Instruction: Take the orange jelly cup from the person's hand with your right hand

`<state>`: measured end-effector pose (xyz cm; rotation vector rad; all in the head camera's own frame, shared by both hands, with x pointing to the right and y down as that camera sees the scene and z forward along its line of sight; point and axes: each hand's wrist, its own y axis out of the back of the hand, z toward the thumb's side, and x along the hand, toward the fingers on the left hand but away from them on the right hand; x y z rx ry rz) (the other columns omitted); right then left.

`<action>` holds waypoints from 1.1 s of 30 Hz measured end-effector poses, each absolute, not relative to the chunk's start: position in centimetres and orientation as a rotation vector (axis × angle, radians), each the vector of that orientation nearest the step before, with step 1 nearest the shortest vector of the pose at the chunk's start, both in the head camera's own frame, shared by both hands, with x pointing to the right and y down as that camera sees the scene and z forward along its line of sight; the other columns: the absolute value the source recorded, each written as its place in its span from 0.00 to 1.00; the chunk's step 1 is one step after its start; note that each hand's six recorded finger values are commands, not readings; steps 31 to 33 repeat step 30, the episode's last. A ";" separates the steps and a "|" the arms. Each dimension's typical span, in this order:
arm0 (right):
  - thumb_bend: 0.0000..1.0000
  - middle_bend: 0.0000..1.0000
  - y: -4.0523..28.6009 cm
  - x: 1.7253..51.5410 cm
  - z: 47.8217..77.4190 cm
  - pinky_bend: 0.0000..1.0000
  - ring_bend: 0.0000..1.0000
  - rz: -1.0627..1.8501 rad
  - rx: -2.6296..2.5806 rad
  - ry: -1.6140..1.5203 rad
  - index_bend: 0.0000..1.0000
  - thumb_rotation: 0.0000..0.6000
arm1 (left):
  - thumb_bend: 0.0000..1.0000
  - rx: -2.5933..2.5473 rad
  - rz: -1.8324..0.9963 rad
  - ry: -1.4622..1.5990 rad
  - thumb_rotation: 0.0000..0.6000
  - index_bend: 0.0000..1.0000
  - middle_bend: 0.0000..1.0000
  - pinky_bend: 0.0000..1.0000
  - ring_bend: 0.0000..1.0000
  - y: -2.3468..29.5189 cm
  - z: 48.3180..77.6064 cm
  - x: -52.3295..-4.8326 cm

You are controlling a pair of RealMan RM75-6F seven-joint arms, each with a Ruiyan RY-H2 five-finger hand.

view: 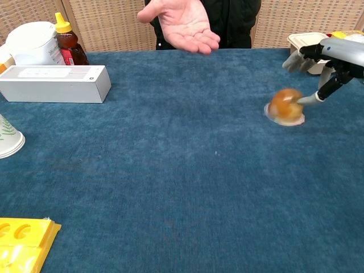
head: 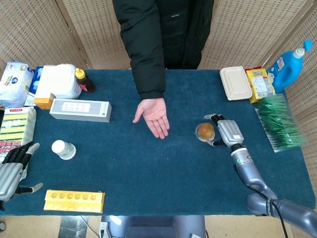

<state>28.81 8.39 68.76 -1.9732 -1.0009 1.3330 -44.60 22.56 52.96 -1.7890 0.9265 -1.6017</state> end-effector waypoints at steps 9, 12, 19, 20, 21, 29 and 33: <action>0.21 0.18 9.8 30.7 65.0 0.40 0.17 1.270 -1.968 -1.043 0.17 1.00 | 0.08 -1.794 -1.576 0.925 1.00 0.00 0.00 0.04 0.00 23.0 52.5 -44.3; 0.18 0.18 11.4 32.4 62.9 0.37 0.17 1.239 -1.944 -1.048 0.17 1.00 | 0.08 -1.798 -1.559 0.923 1.00 0.00 0.00 0.04 0.00 23.2 52.2 -44.2; 0.07 0.19 17.0 36.9 58.9 0.25 0.15 1.186 -1.910 -1.086 0.18 1.00 | 0.08 -1.803 -1.527 0.904 1.00 0.00 0.00 0.04 0.00 23.9 51.8 -43.9; 0.07 0.19 17.7 37.4 58.5 0.24 0.14 1.178 -1.900 -1.093 0.18 1.00 | 0.08 -1.803 -1.524 0.902 1.00 0.00 0.00 0.04 0.00 24.1 51.8 -43.8; 0.06 0.17 18.4 37.9 58.1 0.23 0.13 1.171 -1.887 -1.100 0.16 1.00 | 0.08 -1.801 -1.521 0.899 1.00 0.00 0.00 0.04 0.00 24.2 51.7 -43.7; 0.05 0.05 24.0 41.8 55.8 0.15 0.03 1.141 -1.798 -1.175 0.02 1.00 | 0.08 -1.787 -1.516 0.890 1.00 0.00 0.00 0.04 0.00 24.8 51.7 -43.5; 0.05 0.05 24.4 42.0 55.7 0.14 0.02 1.142 -1.799 -1.178 0.02 1.00 | 0.08 -1.785 -1.517 0.890 1.00 0.00 0.00 0.04 0.00 24.8 51.7 -43.5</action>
